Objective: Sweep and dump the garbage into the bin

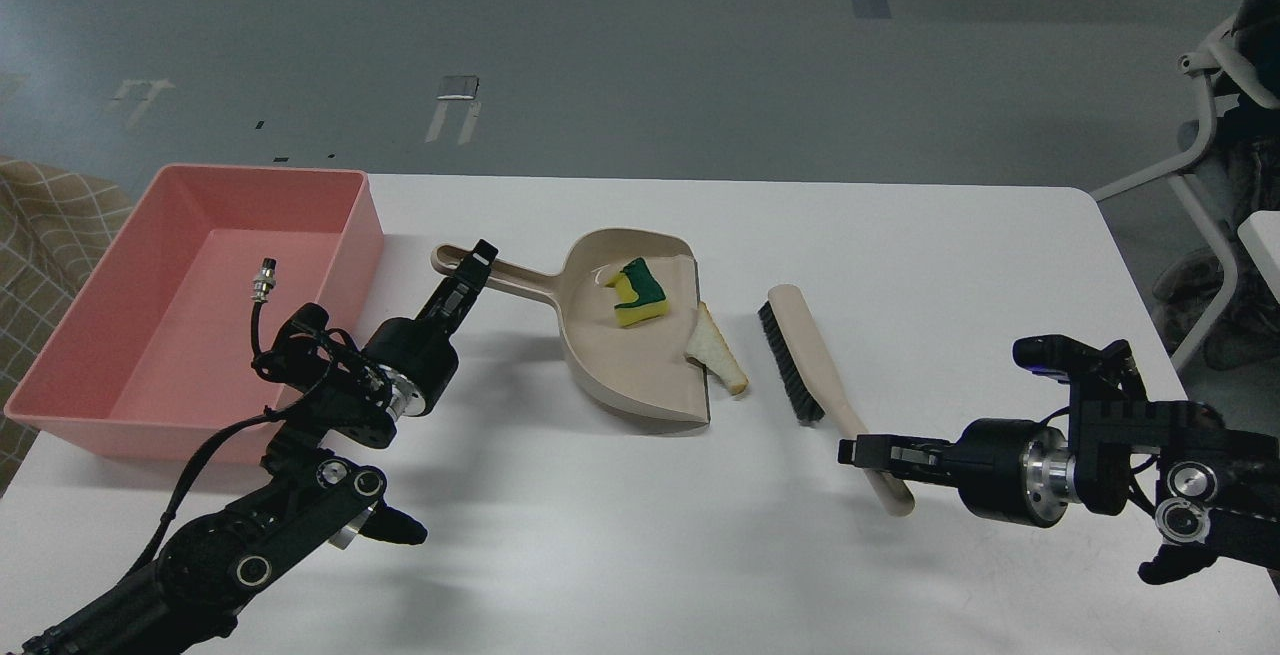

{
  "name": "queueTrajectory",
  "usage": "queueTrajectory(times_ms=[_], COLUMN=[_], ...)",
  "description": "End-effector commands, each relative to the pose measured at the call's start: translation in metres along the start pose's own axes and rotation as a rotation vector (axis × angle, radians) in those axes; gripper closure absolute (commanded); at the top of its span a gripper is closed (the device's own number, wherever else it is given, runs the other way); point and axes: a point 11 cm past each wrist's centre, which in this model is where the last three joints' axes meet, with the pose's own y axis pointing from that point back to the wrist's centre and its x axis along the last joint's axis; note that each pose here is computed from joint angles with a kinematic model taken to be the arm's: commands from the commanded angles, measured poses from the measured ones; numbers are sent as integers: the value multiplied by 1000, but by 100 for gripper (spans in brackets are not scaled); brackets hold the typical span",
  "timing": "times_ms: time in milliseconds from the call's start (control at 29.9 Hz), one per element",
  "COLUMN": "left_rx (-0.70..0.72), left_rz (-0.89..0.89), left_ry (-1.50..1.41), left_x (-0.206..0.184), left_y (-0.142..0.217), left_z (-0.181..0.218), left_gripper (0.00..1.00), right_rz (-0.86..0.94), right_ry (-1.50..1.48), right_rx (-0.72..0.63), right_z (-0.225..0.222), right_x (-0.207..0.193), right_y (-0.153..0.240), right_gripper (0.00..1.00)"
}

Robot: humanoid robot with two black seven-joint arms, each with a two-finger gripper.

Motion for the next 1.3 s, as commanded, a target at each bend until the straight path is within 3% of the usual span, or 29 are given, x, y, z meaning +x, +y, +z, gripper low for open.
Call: queueTrajectory(times_ms=[0, 468, 735, 869, 1003, 1070, 1270], left_rx=[0, -7, 10, 40, 41, 27, 13], left_rz=[-1, -2, 15, 30, 44, 87, 124], left_ry=[0, 4, 79, 204, 224, 280, 367], left_x=[-1, -1, 1, 3, 12, 37, 85], left_y=[0, 1, 0, -3, -4, -6, 2], left_z=[0, 3, 2, 1, 3, 10, 19], left_gripper=[100, 100, 100, 100, 100, 100, 100], right_rz=[-20, 31, 202, 237, 210, 233, 247], right_ry=[1, -36, -98, -192, -283, -302, -312], right_rx=[41, 162, 69, -40, -122, -148, -147], right_z=[-14, -61, -18, 27, 63, 73, 75], right_x=[-3, 32, 66, 45, 12, 7, 2], right_y=[-10, -13, 50, 91, 102, 110, 107], right_gripper=[100, 100, 100, 100, 100, 100, 100])
